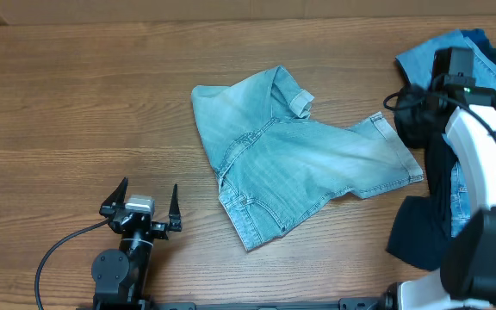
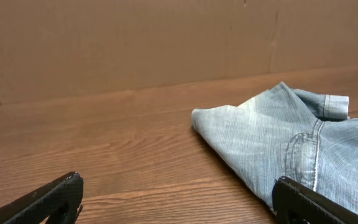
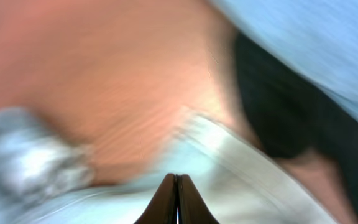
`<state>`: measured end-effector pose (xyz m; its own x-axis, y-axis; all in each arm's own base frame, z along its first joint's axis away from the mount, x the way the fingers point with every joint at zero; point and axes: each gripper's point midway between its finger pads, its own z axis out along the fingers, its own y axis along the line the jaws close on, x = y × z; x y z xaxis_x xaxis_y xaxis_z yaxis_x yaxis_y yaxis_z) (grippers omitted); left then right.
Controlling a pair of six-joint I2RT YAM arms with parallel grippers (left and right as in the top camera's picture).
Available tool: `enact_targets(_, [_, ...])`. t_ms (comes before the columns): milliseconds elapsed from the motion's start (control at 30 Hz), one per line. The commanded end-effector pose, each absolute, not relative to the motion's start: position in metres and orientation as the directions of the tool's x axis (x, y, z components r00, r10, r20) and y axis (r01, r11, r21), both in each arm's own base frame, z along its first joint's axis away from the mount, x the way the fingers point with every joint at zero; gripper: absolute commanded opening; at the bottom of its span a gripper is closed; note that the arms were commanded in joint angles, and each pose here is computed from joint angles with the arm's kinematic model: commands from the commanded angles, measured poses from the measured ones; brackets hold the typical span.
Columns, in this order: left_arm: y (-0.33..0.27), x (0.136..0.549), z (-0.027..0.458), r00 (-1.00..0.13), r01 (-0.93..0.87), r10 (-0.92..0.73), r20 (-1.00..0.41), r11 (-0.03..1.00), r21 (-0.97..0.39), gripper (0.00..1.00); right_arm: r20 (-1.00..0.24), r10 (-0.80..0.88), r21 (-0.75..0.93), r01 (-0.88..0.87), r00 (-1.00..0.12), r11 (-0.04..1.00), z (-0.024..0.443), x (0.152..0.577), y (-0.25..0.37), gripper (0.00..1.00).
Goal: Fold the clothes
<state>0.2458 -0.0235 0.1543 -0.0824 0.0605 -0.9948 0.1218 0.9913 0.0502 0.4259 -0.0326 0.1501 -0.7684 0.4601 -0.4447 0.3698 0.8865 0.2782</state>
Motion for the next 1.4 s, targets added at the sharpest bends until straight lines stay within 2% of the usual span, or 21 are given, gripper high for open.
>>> enact_targets(0, [-0.021, 0.246, 0.153, -0.086, 0.109, 0.048, -0.995, 0.993, 0.038, 1.00, -0.577, 0.119, 0.462, -0.202, -0.808, 0.864, 0.197, 0.437, 0.080, 0.04])
enact_targets(67, [-0.021, 0.246, 0.153, -0.086, 0.109, 0.048, -0.995, 0.993, 0.039, 1.00, -0.584, 0.061, 0.454, -0.263, -0.809, 0.851, 0.189, 0.440, 0.108, 0.04])
enact_targets(100, [-0.021, 0.246, 0.153, -0.086, 0.109, 0.048, -0.995, 0.993, 0.038, 1.00, -0.573, 0.047, 0.458, -0.273, -0.818, 0.846, 0.181, 0.441, 0.117, 0.08])
enact_targets(133, [-0.021, 0.246, 0.153, -0.086, 0.109, 0.048, -0.995, 0.993, 0.038, 1.00, -0.557, 0.044, 0.469, -0.270, -0.830, 0.841, 0.174, 0.441, 0.125, 0.13])
enact_targets(200, [-0.021, 0.246, 0.153, -0.086, 0.109, 0.048, -0.995, 0.993, 0.038, 1.00, -0.475, 0.078, 0.518, -0.207, -0.877, 0.830, 0.150, 0.441, 0.142, 0.44])
enact_targets(367, [-0.021, 0.246, 0.153, -0.086, 0.109, 0.048, -0.995, 0.993, 0.038, 1.00, -0.348, 0.106, 0.550, -0.112, -0.931, 0.827, 0.099, 0.442, 0.154, 0.69])
enact_targets(433, [-0.021, 0.246, 0.153, -0.086, 0.109, 0.048, -0.995, 0.993, 0.038, 1.00, -0.328, 0.110, 0.552, -0.096, -0.938, 0.828, 0.086, 0.444, 0.154, 0.70])
enact_targets(767, [-0.021, 0.246, 0.153, -0.086, 0.109, 0.048, -0.995, 0.993, 0.038, 1.00, -0.370, 0.086, 0.591, -0.163, -0.925, 0.790, 0.054, 0.466, 0.183, 0.69])
enact_targets(867, [-0.021, 0.246, 0.153, -0.086, 0.109, 0.048, -0.995, 0.993, 0.039, 1.00, -0.424, 0.127, 0.541, -0.139, -0.897, 0.830, 0.048, 0.484, 0.175, 0.61])
enact_targets(900, [-0.021, 0.246, 0.153, -0.086, 0.109, 0.048, -0.995, 0.993, 0.039, 1.00, -0.447, 0.132, 0.524, -0.138, -0.885, 0.841, 0.049, 0.490, 0.172, 0.49])
enact_targets(933, [-0.021, 0.246, 0.153, -0.086, 0.109, 0.048, -0.995, 0.993, 0.038, 1.00, -0.478, 0.140, 0.502, -0.139, -0.867, 0.854, 0.051, 0.497, 0.168, 0.32])
enact_targets(1000, [-0.021, 0.246, 0.153, -0.086, 0.109, 0.048, -0.995, 0.993, 0.039, 1.00, -0.526, 0.152, 0.469, -0.136, -0.837, 0.873, 0.055, 0.508, 0.162, 0.04])
enact_targets(1167, [-0.021, 0.246, 0.153, -0.086, 0.109, 0.048, -0.995, 0.993, 0.039, 1.00, -0.740, 0.141, 0.297, -0.131, -0.658, 0.946, 0.090, 0.558, 0.135, 0.04])
enact_targets(1233, [-0.021, 0.246, 0.153, -0.086, 0.109, 0.048, -0.995, 0.993, 0.039, 1.00, -0.829, 0.087, 0.140, -0.053, -0.552, 0.989, 0.121, 0.583, 0.108, 0.04])
enact_targets(1367, [-0.021, 0.246, 0.153, -0.086, 0.109, 0.048, -0.995, 0.993, 0.038, 1.00, -0.916, -0.069, -0.089, 0.031, -0.396, 0.996, 0.180, 0.611, 0.079, 0.04])
